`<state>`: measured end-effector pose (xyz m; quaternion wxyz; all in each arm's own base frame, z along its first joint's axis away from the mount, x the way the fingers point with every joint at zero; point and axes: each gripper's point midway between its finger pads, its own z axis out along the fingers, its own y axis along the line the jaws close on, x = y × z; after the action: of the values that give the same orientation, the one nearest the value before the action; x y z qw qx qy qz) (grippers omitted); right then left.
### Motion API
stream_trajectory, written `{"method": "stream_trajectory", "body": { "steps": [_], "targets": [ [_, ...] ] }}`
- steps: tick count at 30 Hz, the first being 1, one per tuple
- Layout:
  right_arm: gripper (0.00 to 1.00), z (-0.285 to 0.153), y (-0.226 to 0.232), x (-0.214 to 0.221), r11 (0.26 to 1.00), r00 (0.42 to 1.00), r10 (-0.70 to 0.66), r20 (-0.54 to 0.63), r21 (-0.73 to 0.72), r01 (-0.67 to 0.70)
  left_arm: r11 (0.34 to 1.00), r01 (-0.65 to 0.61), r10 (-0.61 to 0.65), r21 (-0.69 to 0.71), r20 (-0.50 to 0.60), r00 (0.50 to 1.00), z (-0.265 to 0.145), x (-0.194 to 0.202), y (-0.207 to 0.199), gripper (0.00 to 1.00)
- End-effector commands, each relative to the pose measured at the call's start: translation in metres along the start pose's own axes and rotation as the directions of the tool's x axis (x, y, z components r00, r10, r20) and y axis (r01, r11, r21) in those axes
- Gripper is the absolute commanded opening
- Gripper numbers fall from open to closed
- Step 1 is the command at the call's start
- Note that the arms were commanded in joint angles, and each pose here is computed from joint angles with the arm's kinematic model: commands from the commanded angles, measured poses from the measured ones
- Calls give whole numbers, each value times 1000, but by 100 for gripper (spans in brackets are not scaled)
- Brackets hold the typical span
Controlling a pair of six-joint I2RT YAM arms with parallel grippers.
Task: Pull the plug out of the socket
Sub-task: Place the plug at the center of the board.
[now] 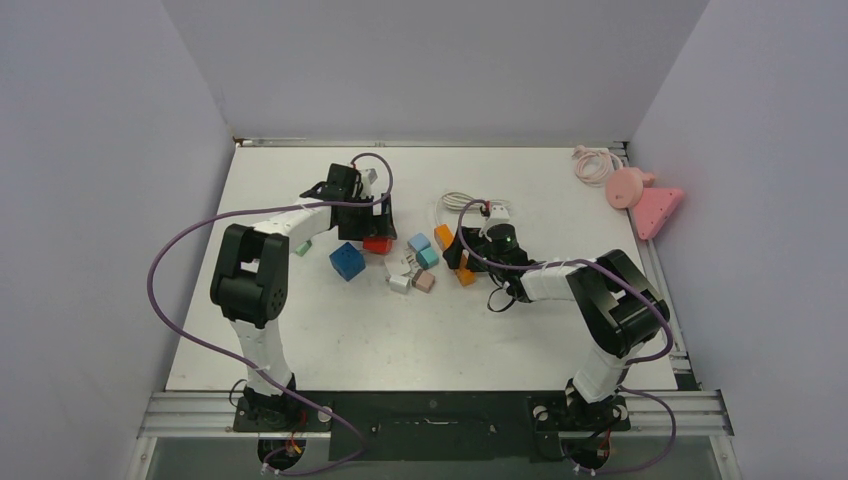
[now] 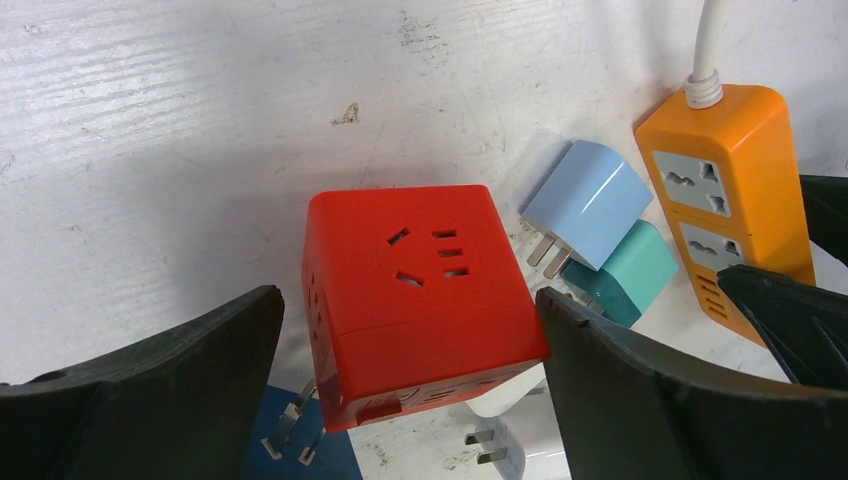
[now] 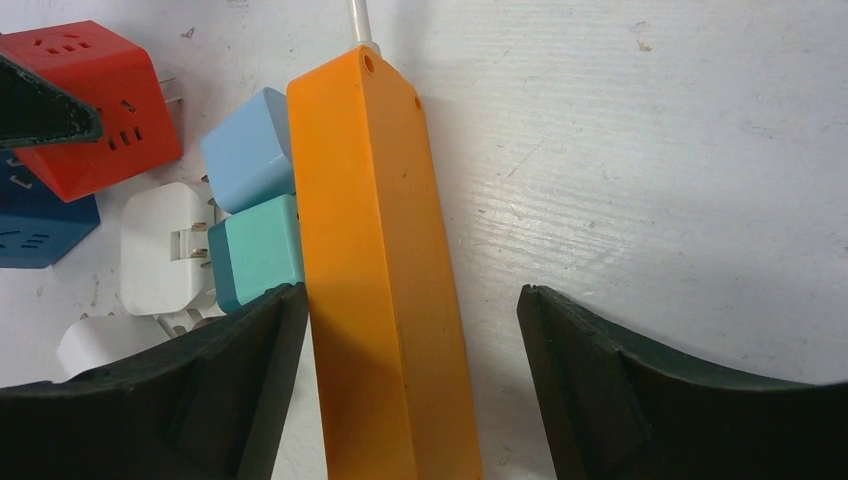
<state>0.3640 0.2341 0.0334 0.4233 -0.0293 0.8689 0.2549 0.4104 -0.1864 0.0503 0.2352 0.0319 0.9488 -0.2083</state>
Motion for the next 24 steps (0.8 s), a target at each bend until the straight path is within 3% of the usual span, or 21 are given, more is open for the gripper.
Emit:
{"method": "stream_trajectory", "body": {
  "steps": [1,10,13,18,24],
  "targets": [
    [81,-6,2,-23,1000,997,-28,71,0,28,998,-34,30,49,74,997,-14,-22,-15,96],
    [100,-21,3,-43,996,988,-83,127,27,80,993,-97,83,64,200,976,-44,-44,-28,96],
    [98,-32,2,-60,991,978,-123,168,63,114,991,-117,97,60,270,958,-62,-54,-33,96],
    [93,-59,-20,-96,955,958,-212,196,248,160,991,-123,99,45,355,930,-93,-65,-38,96],
    [90,-106,-69,-144,899,943,-222,247,427,100,988,-123,70,95,436,897,-134,-66,-50,96]
  ]
}}
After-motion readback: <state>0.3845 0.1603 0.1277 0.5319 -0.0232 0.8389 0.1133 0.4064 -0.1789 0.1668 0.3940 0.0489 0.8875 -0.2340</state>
